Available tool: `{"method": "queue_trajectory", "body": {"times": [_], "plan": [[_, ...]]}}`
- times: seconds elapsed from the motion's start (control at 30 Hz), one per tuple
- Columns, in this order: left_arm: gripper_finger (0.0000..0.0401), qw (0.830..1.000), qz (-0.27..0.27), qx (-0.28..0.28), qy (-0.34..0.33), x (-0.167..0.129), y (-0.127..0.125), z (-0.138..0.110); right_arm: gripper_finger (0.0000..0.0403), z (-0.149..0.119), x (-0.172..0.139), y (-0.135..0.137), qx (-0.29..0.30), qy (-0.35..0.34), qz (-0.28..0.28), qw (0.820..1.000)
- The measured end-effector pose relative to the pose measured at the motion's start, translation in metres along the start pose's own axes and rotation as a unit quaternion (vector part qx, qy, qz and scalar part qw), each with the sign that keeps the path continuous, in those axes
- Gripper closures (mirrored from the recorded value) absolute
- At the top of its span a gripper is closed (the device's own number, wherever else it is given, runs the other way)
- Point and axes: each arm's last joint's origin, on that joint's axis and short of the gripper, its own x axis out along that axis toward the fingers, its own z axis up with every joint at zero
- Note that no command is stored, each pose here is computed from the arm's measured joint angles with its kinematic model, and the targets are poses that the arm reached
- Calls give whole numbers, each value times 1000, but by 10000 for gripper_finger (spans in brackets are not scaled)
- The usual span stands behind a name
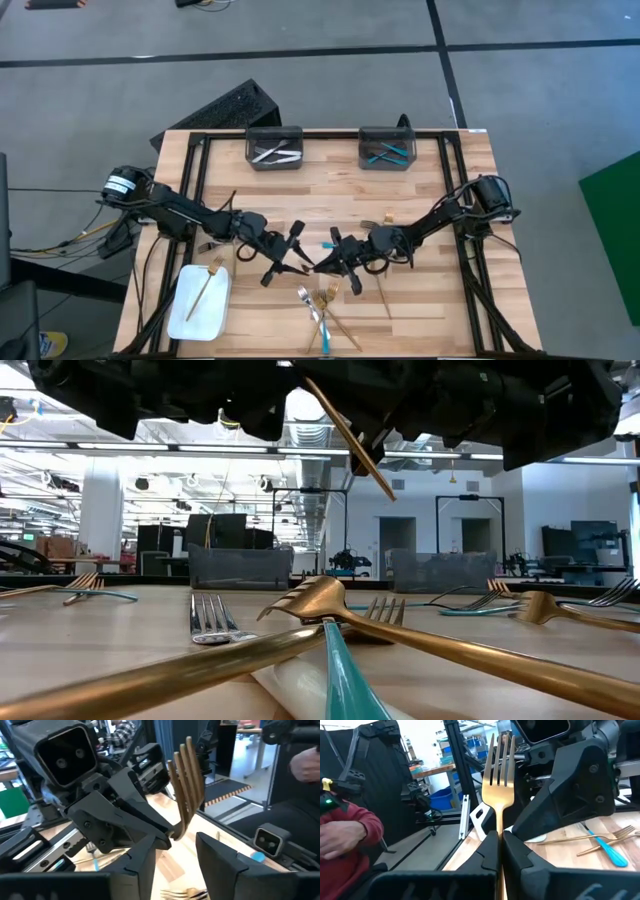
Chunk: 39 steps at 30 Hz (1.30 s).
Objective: Sort silverware by color (type)
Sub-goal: Put the gold spoon on the white bin
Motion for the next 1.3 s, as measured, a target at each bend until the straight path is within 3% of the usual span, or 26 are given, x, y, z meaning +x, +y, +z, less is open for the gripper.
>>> {"method": "queue_trajectory", "body": {"times": [0.23, 0.47, 0.63, 0.8, 0.9, 0.97, 1.07, 1.17, 1.3], "plan": [[325, 1000, 6, -4, -10, -1, 0, 3, 383, 0, 0, 0, 0, 1, -2, 1000], [330, 998, 39, 18, -48, -1, 3, 12, 379, 0, 0, -1, 1, 0, -16, 1000], [339, 998, 34, 35, -31, -1, 3, 8, 379, -1, 0, -2, 1, 2, -16, 1000], [382, 999, 49, 12, -21, -1, 4, 7, 377, -1, 0, -2, 0, 1, -18, 1000], [396, 998, 64, -16, -20, -2, 5, 8, 367, 0, 0, -4, 16, -9, -60, 998], [398, 996, 86, -35, 2, -7, 5, 11, 354, 0, -1, -6, 25, -21, -101, 994], [400, 985, 122, -68, 99, -19, 3, 21, 332, 4, -1, -8, 28, -47, -141, 989], [400, 959, 168, -105, 204, -37, -2, 39, 311, 5, -2, -9, 29, -56, -167, 984], [400, 925, 183, -180, 282, -65, -16, 69, 290, 5, -3, -14, 44, -69, -204, 976]]}}
